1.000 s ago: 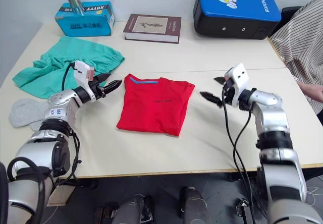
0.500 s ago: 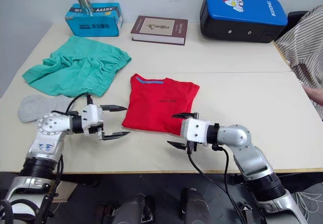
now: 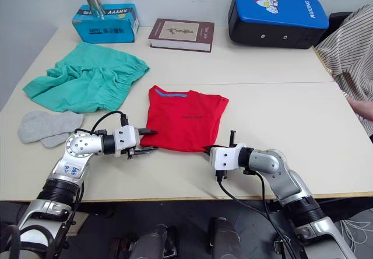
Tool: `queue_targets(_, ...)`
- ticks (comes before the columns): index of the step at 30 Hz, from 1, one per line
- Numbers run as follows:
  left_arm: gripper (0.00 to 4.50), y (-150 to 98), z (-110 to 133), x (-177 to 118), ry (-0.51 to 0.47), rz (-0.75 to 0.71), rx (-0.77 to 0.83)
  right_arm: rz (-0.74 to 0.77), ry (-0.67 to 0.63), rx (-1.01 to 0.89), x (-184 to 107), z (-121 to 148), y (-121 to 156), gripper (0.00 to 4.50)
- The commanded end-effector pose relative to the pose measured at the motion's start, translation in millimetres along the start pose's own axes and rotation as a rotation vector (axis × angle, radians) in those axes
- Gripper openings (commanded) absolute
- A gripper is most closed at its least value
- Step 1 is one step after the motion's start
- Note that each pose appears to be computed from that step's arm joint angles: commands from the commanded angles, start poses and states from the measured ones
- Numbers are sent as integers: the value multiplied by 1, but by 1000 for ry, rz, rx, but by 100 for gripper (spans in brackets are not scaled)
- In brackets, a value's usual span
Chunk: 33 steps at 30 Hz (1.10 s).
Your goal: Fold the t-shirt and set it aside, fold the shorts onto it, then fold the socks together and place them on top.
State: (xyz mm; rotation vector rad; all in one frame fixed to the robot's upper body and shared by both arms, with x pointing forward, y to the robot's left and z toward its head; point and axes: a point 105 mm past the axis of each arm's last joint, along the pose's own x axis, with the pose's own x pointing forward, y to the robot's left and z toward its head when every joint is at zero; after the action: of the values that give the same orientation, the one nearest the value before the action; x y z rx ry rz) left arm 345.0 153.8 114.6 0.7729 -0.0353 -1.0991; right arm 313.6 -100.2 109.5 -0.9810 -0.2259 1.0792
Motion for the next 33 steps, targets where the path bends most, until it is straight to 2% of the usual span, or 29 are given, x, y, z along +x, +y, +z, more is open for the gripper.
queue_targets(1, 106, -3, -7, -11, 32, -2, 19, -55, 2, 6, -18, -4, -10, 0)
queue_targets(4, 12, -9, -7, -20, 32, -10, 47, -55, -20, 23, -30, -3, -9, 0)
queue_targets(5, 3, -12, -4, -24, 18, -10, 56, -50, -30, 26, -34, -2, -7, 0)
queue_targets(10, 3, -34, 14, -38, -63, -24, 91, -43, -26, 46, -57, -9, 11, 0)
queue_targets(16, 3, -62, 31, -40, -84, -13, 85, -19, 9, 50, -72, -15, 40, 0)
queue_targets(20, 3, -75, 32, -38, -70, 10, 26, -18, 20, 109, -74, -16, 51, 0)
queue_targets(21, 1, -77, 33, -38, -77, 8, 5, -27, 15, 117, -74, -15, 51, 24)
queue_targets(23, 51, -82, 36, -39, -84, -10, -22, -22, 0, 175, -75, -13, 53, 69)
queue_targets(26, 129, -87, 32, -44, -60, -32, -88, 10, -10, 195, -81, -9, 56, 168)
queue_targets(29, 225, -96, 33, -58, -64, -77, -265, 80, -42, 309, -91, 4, 58, 268)
queue_targets(30, 229, -97, 35, -64, -74, -83, -324, 103, -59, 358, -94, 11, 56, 302)
queue_targets(33, 229, -91, 43, -80, -110, -86, -479, 143, -129, 543, -97, 33, 39, 302)
